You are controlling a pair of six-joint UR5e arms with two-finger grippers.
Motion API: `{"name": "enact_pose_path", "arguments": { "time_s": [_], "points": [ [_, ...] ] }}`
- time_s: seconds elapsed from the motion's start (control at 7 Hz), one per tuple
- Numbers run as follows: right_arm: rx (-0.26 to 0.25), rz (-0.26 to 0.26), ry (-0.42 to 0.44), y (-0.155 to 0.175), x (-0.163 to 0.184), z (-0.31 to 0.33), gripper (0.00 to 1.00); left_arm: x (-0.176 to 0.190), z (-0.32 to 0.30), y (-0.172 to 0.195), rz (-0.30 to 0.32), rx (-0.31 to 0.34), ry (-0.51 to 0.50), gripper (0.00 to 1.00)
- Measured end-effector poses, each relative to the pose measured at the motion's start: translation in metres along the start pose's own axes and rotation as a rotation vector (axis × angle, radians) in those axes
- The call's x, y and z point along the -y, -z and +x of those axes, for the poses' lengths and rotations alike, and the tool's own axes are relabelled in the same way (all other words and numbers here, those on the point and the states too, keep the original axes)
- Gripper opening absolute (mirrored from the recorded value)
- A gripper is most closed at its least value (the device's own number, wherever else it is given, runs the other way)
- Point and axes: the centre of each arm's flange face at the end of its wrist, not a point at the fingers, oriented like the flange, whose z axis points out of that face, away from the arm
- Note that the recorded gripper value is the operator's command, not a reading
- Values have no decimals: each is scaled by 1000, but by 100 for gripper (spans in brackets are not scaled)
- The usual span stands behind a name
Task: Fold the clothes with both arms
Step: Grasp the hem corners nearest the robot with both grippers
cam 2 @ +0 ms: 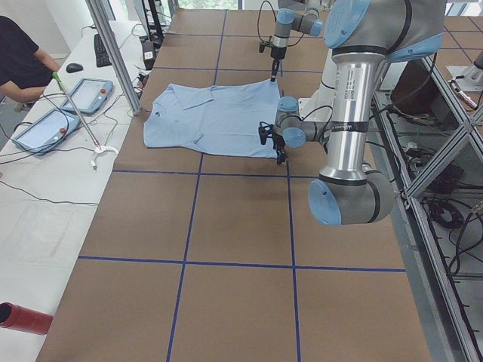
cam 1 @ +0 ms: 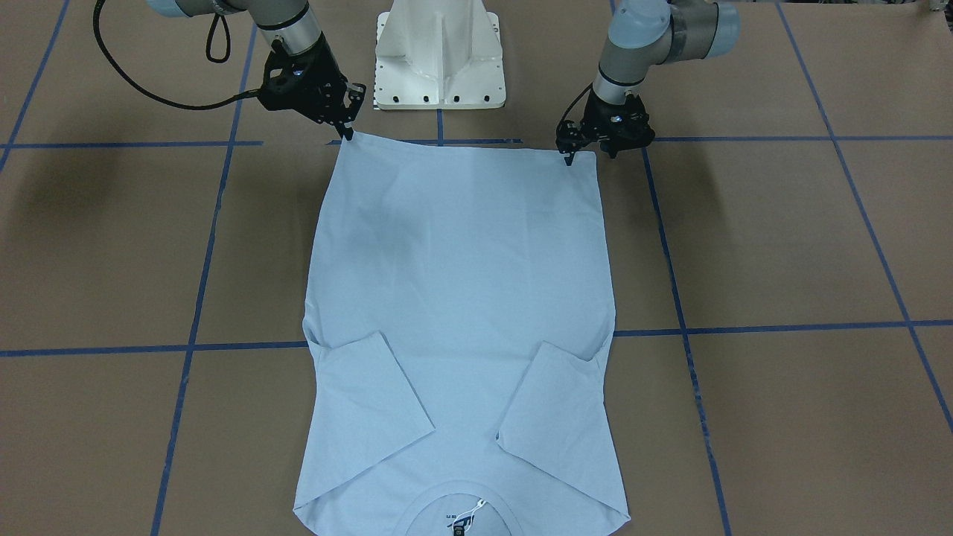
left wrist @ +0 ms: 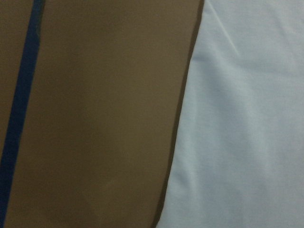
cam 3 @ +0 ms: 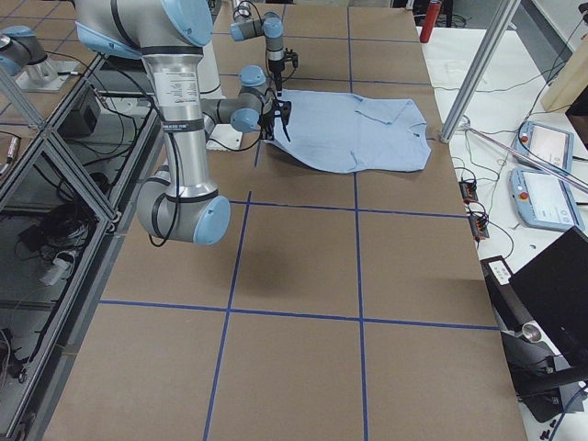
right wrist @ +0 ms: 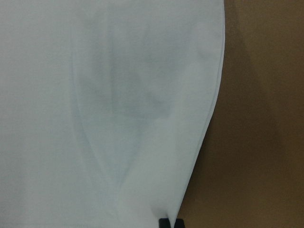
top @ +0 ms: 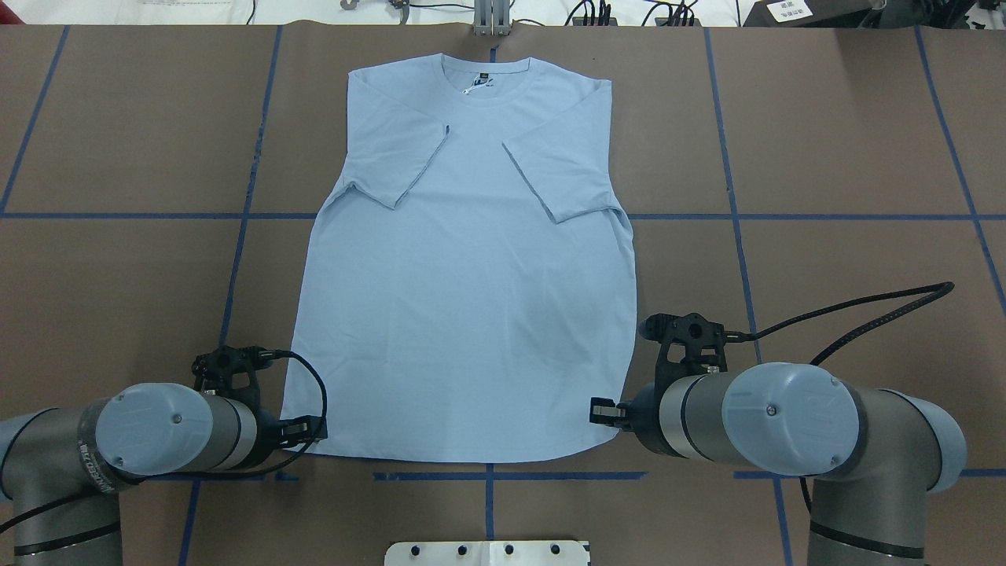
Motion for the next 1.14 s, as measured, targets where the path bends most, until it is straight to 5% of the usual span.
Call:
{"name": "enact_pose_path", "arguments": {
  "time_s": [0.29,0.71,1.14],
  "points": [
    [0,2,-2,1,2,0,0,0,1,2,4,-4,0,82],
    [2,3,-5,2,4,0,0,0,1,2,5,-4,5,44],
    [3,4,-7,4,6,1,0,-1,1,3,4,-4,36,30]
  ]
}}
